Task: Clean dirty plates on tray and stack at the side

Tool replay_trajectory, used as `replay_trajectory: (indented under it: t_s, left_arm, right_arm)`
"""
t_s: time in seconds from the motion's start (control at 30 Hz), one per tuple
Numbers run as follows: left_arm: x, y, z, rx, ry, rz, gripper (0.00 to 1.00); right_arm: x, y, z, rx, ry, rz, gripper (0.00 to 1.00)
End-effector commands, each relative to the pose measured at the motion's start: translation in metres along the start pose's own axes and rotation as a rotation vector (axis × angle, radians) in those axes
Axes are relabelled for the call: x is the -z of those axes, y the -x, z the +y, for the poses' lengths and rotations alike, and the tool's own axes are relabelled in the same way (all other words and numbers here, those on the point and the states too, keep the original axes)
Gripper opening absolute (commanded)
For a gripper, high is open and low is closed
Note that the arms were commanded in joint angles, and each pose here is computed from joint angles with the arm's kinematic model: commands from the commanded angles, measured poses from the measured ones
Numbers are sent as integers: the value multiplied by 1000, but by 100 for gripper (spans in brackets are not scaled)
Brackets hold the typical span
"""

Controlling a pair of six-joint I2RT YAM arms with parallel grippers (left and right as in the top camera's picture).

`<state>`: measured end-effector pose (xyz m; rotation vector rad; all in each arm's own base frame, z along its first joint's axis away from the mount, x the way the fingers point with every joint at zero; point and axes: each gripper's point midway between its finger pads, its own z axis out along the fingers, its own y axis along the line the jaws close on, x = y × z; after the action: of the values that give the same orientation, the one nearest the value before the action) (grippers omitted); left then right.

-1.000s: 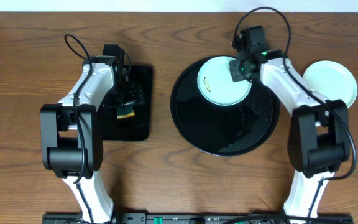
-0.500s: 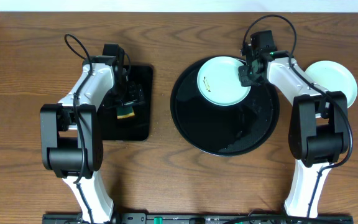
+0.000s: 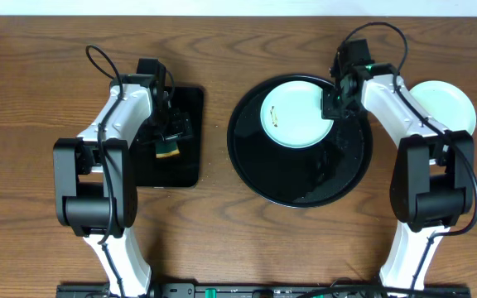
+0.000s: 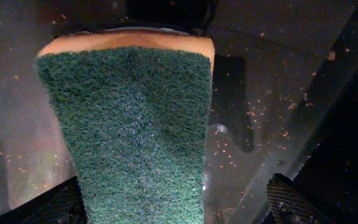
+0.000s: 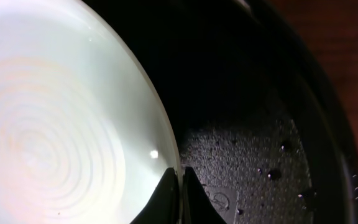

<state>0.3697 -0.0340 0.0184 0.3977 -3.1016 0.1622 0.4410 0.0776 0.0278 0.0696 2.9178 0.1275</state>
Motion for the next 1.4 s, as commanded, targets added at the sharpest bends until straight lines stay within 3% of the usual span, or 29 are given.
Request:
replay_trajectory:
  t_s: [0.0,0.1,0.17,0.23,0.33,0.43,0.57,0.6,0.7,0.73,0.77,0.83,0.93,1.0,1.13,1.2,1.3,1.37]
  left_arm:
    - [-3,-2,2,10,-2,12,89]
    - [-3,-2,2,10,-2,12,89]
    - [-3,-2,2,10,-2,12,89]
    - [-3,-2,2,10,-2,12,89]
    - [-3,3,9,9,45,-14,89]
    - [-4,5,13,9,64,-27,88]
    - [-17,-1,16,31,66,-22,86]
    - [-22,-4,17,31,67,-20,76]
    - [-33,-10,21,31,68,-16,27]
    - [-37,-13,22,31,69,-11,26]
    - [-38,-15,22,31,71,-6,30]
    - [-37,-15,23,33,71,-6,63]
    - [-29,-1,20,35,56,-56,71]
    - [-23,10,18,38,44,-93,72]
    - [-21,21,13,32,29,-139,72]
    - [-25,18,14,30,32,-130,70]
    - [-31,10,17,31,38,-108,61]
    - [-33,7,17,31,41,-100,41]
  right_arm:
    - [-9,-21,4,-28,-7,51,6]
    - [-15,-29,1,-8,-26,63,29]
    - [-18,-22,-1,46,-31,26,39]
    - [-23,-12,0,97,-21,-26,39]
    - [-33,-18,5,97,19,-36,30]
    - [-38,-17,12,101,58,-54,6]
    - [-38,-17,12,101,58,-54,3]
    - [-38,-17,12,103,58,-54,4]
    - [-38,-18,13,104,58,-54,5]
    - [-38,-18,13,104,58,-54,7]
    - [-38,-18,13,104,58,-54,8]
    - [-38,-18,13,104,58,-54,10]
    - [-38,-16,13,104,60,-60,13]
    - [-38,-16,15,109,61,-62,23]
    - [-37,-10,22,122,70,-91,30]
    - [-37,-9,25,124,84,-97,25]
    - [-37,-9,25,124,86,-95,6]
    - [-37,-9,25,124,86,-95,1]
